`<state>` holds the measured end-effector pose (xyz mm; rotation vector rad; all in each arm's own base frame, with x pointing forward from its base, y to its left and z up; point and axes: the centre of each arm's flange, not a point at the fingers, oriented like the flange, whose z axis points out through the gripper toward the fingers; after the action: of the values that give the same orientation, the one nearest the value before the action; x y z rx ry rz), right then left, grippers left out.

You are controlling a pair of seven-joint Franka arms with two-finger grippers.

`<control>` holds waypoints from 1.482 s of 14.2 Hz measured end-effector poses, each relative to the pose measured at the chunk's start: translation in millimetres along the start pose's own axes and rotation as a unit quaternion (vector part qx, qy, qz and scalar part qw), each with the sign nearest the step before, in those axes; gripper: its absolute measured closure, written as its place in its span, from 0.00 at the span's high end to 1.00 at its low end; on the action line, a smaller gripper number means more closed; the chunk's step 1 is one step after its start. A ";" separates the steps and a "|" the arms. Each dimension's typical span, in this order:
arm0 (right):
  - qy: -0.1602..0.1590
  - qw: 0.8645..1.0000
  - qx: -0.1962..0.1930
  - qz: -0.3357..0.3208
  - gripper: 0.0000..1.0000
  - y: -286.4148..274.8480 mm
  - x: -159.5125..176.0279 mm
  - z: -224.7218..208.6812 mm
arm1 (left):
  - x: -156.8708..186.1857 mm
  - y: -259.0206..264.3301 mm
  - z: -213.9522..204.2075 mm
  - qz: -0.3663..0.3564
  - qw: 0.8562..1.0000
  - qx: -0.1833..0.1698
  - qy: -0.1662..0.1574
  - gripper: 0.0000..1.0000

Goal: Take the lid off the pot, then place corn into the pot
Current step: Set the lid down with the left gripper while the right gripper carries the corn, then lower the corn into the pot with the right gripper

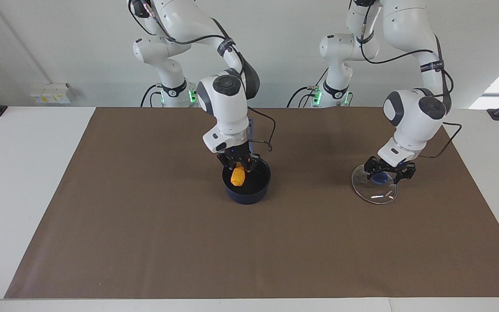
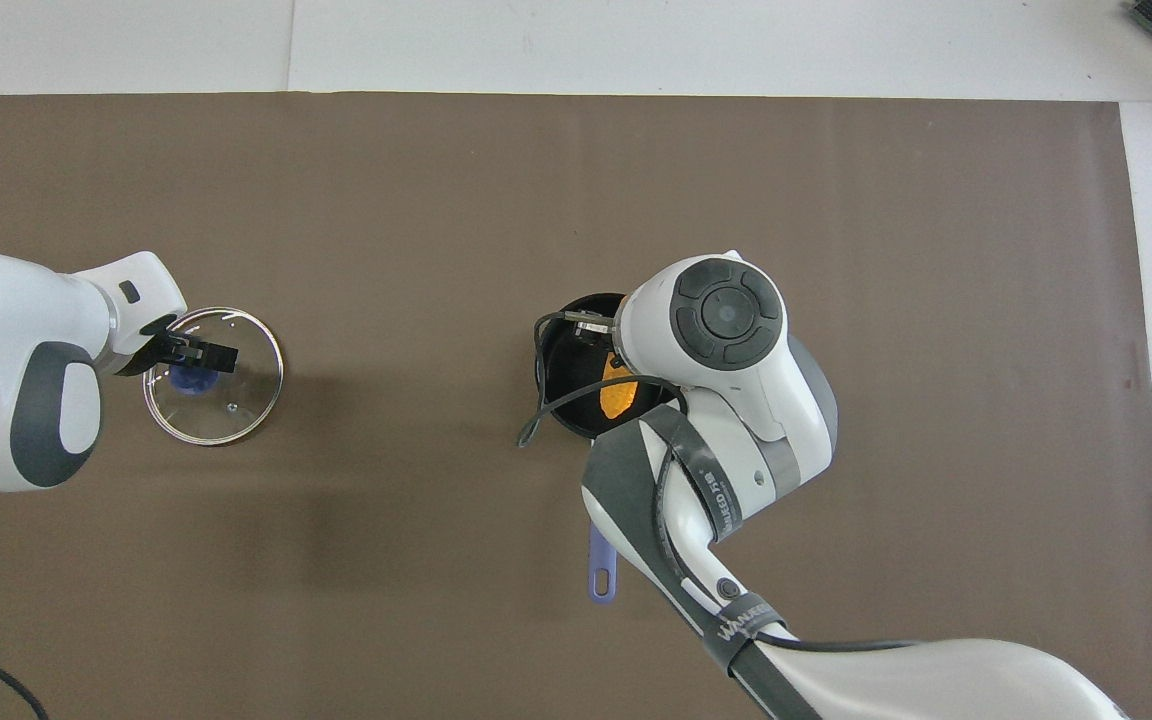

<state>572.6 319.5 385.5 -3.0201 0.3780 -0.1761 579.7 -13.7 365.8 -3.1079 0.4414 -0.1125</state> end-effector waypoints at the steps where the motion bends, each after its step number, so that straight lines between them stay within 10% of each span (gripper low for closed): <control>1: -0.002 1.000 0.000 -0.006 0.39 -3.6 -3.6 8.7 | 6.2 -0.6 -13.9 0.001 1.000 -0.002 -0.004 1.00; 11: -0.011 0.999 -0.006 -0.040 0.39 -7.2 -15.6 39.4 | 35.0 3.2 -167.1 -0.033 0.998 -0.017 -0.053 1.00; 21: -0.009 0.999 -0.005 -0.049 0.39 -7.4 -15.4 40.5 | -14.4 8.9 -269.0 -0.094 0.993 -0.021 -0.073 1.00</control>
<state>564.6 333.6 344.6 -3.0487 0.2301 -0.1553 544.4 -15.7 633.0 -3.1627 0.1502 0.1258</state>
